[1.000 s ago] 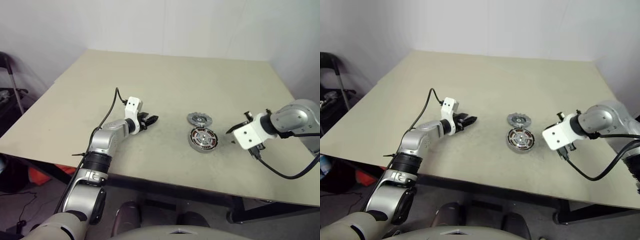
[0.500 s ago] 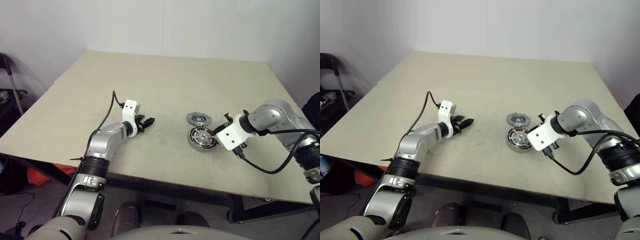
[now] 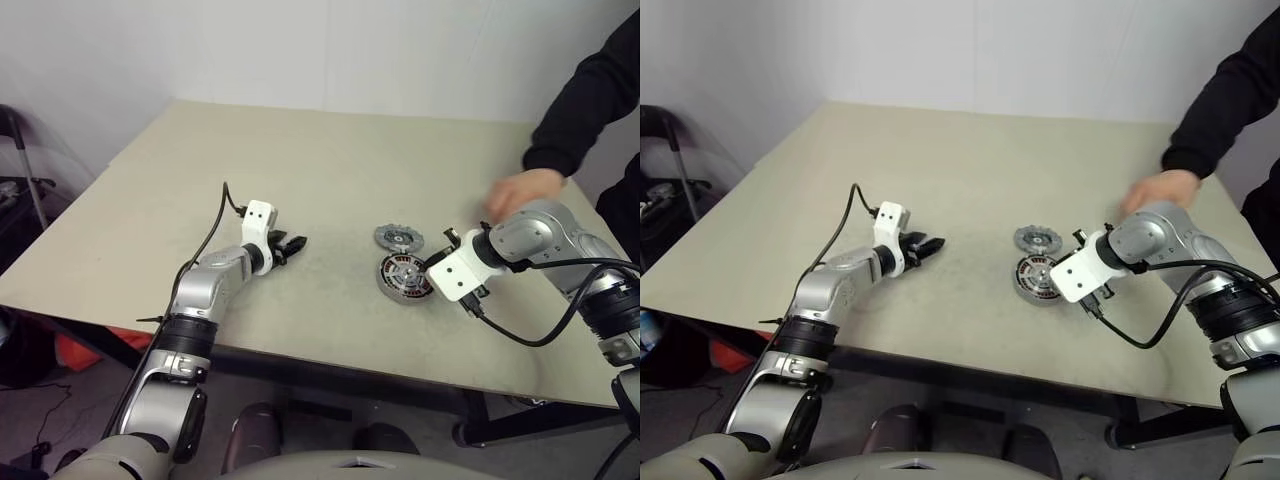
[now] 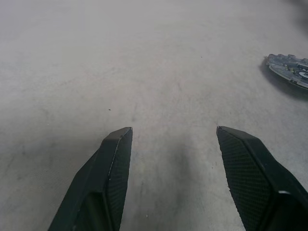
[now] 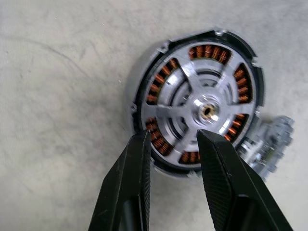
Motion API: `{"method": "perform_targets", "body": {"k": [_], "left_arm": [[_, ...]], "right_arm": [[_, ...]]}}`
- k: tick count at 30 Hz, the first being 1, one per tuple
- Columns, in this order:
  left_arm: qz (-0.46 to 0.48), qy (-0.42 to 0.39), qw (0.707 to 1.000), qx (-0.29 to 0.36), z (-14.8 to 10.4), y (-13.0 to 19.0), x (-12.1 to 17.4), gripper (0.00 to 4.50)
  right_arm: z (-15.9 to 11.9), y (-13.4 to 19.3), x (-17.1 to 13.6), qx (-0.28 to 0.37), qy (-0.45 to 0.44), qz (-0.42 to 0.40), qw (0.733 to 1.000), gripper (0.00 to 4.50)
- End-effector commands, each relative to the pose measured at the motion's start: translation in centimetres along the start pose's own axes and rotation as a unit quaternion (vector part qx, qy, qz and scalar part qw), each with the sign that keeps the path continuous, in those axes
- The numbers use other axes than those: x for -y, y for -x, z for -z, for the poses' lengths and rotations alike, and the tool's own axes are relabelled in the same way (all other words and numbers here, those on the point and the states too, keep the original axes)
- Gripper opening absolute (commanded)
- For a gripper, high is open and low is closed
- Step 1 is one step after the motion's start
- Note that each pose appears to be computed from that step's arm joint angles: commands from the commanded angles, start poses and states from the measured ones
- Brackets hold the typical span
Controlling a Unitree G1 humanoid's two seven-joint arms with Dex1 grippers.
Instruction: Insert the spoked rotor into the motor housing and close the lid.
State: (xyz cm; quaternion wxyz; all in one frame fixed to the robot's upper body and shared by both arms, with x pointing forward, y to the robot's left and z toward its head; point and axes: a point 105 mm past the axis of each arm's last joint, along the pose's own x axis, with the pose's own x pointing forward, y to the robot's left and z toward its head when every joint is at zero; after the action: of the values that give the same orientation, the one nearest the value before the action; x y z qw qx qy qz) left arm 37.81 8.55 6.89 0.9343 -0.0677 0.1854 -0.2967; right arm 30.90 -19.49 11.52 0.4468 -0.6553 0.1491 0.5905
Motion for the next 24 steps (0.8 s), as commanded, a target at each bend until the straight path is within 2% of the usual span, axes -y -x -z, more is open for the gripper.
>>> {"method": "perform_targets", "body": {"k": [1,24], "left_arm": [[0.003,-0.014,1.000,0.022,-1.39,0.11,0.24,2.98],[0.004,-0.025,1.000,0.017,-1.17,0.11,0.38,2.98]], "right_arm": [[0.16,1.46,1.05,-0.011,0.008,0.025,1.000,1.55],[0.42,1.91,1.19,-0.020,0.003,0.045,0.999,1.55]]}}
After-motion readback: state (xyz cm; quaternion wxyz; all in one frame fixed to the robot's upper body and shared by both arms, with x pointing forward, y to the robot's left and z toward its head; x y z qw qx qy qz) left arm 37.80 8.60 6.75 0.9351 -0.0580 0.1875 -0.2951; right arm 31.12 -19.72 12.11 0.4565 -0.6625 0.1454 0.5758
